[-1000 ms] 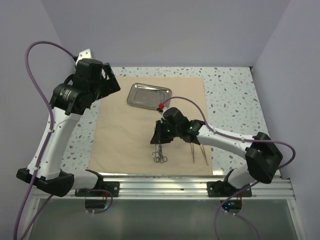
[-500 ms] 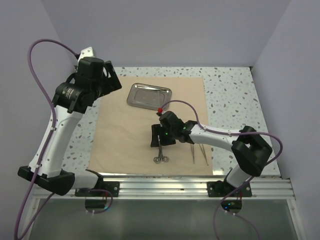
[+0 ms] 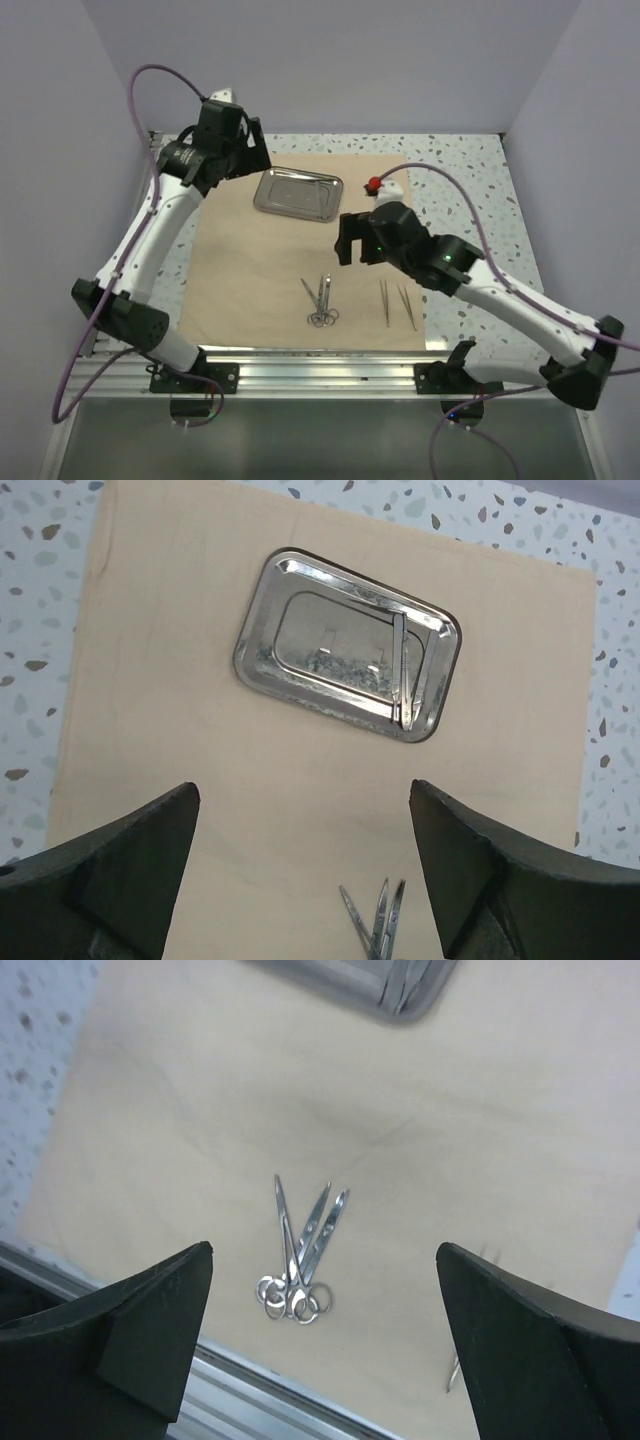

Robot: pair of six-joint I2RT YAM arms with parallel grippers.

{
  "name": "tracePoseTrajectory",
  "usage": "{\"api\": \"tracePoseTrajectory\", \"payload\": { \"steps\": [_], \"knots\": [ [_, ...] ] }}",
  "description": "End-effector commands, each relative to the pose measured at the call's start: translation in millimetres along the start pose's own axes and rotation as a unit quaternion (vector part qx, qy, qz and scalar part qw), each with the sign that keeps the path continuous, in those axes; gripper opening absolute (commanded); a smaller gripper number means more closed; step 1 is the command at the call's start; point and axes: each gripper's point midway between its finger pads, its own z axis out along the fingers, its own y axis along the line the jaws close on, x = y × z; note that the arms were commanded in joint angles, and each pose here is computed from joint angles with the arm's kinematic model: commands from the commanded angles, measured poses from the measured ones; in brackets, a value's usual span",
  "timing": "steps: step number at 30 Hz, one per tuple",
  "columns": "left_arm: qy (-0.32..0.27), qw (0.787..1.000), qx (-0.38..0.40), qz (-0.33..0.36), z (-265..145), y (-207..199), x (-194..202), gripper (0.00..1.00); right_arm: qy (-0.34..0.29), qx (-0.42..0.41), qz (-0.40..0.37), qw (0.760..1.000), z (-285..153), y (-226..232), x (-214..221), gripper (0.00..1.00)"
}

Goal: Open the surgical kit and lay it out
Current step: Pick up the medical item from the container.

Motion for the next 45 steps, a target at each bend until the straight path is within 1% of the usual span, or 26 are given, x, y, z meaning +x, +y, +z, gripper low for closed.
{"api": "tracePoseTrajectory", "payload": {
  "steps": [1, 3, 4, 5, 6, 7, 9, 10, 12, 13, 16, 20, 24, 26, 30, 35, 39, 40, 43, 45],
  "knots": [
    [0.017, 0.998, 0.055, 0.023, 55.8, -39.6, 2.5, 0.89, -0.1, 0.076, -0.02, 0.992, -65.6, -44.0, -49.6, 0.98],
    [0.027, 0.997, 0.063, 0.03, 78.9, -52.7, 6.8, 0.88, -0.109, 0.088, -0.03, 0.99, -88.0, -55.3, -54.8, 0.98],
    [0.033, 0.997, 0.066, 0.036, 102.5, -66.5, 10.0, 0.88, -0.112, 0.099, -0.031, 0.988, -93.4, -60.5, -56.3, 0.98],
    [0.039, 0.996, 0.065, 0.041, 115.9, -72.9, 13.5, 0.87, -0.106, 0.11, -0.033, 0.988, -100.6, -66.9, -54.0, 0.98],
    [0.04, 0.996, 0.064, 0.045, 127.1, -79.5, 14.6, 0.87, -0.104, 0.117, -0.031, 0.987, -103.9, -70.5, -52.7, 0.98],
    [0.048, 0.995, 0.065, 0.051, 150.7, -92.7, 19.3, 0.87, -0.105, 0.121, -0.026, 0.987, -109.1, -74.5, -51.5, 0.98],
    [0.054, 0.995, 0.064, 0.057, 174.8, -103.9, 25.4, 0.86, -0.103, 0.135, -0.012, 0.985, -114.3, -83.1, -45.3, 0.98],
    [0.057, 0.994, 0.063, 0.061, 195.2, -112.7, 31.3, 0.86, -0.108, 0.138, -0.003, 0.985, -120.4, -87.2, -44.3, 0.98],
    [0.061, 0.994, 0.063, 0.065, 214.9, -118.4, 40.3, 0.85, -0.107, 0.152, 0.017, 0.982, -126.2, -96.0, -38.3, 0.98],
    [0.063, 0.994, 0.064, 0.066, 232.5, -120.9, 50.0, 0.85, -0.111, 0.152, 0.025, 0.982, -131.8, -98.7, -36.9, 0.98],
    [0.072, 0.993, 0.066, 0.068, 258.2, -122.7, 71.5, 0.85, -0.108, 0.172, 0.038, 0.978, -141.8, -111.1, -29.6, 0.98],
    [0.08, 0.992, 0.056, 0.076, 282.5, -120.0, 93.7, 0.85, -0.108, 0.196, 0.041, 0.974, -156.8, -125.6, -25.6, 0.98],
    [0.091, 0.991, 0.055, 0.081, 302.0, -120.6, 114.9, 0.85, -0.11, 0.205, 0.037, 0.972, -161.6, -128.7, -28.1, 0.98],
    [0.088, 0.991, 0.055, 0.09, 307.3, -123.1, 118.4, 0.85, -0.11, 0.207, 0.035, 0.972, -160.9, -128.2, -29.7, 0.98],
    [0.076, 0.99, 0.033, 0.11, 320.5, -121.6, 127.0, 0.86, -0.104, 0.207, 0.024, 0.972, -156.2, -123.9, -33.1, 0.98],
    [0.059, 0.992, 0.017, 0.112, 330.2, -117.2, 124.9, 0.89, -0.097, 0.206, 0.015, 0.974, -151.4, -119.9, -34.9, 0.98],
    [0.052, 0.991, -0.016, 0.124, 339.2, -104.8, 127.0, 0.91, -0.097, 0.206, 0.015, 0.974, -151.0, -118.9, -36.4, 0.99],
    [0.047, 0.99, -0.038, 0.129, 342.0, -96.0, 125.8, 0.91, -0.096, 0.206, 0.012, 0.974, -150.3, -118.3, -36.5, 0.98],
    [0.035, 0.984, -0.08, 0.155, 344.7, -78.7, 122.6, 0.9, -0.094, 0.205, 0.011, 0.974, -148.5, -116.4, -37.8, 0.98],
    [0.031, 0.975, -0.108, 0.19, 346.8, -66.0, 122.6, 0.9, -0.093, 0.205, 0.011, 0.974, -146.6, -115.0, -38.1, 0.98]
  ]
}}
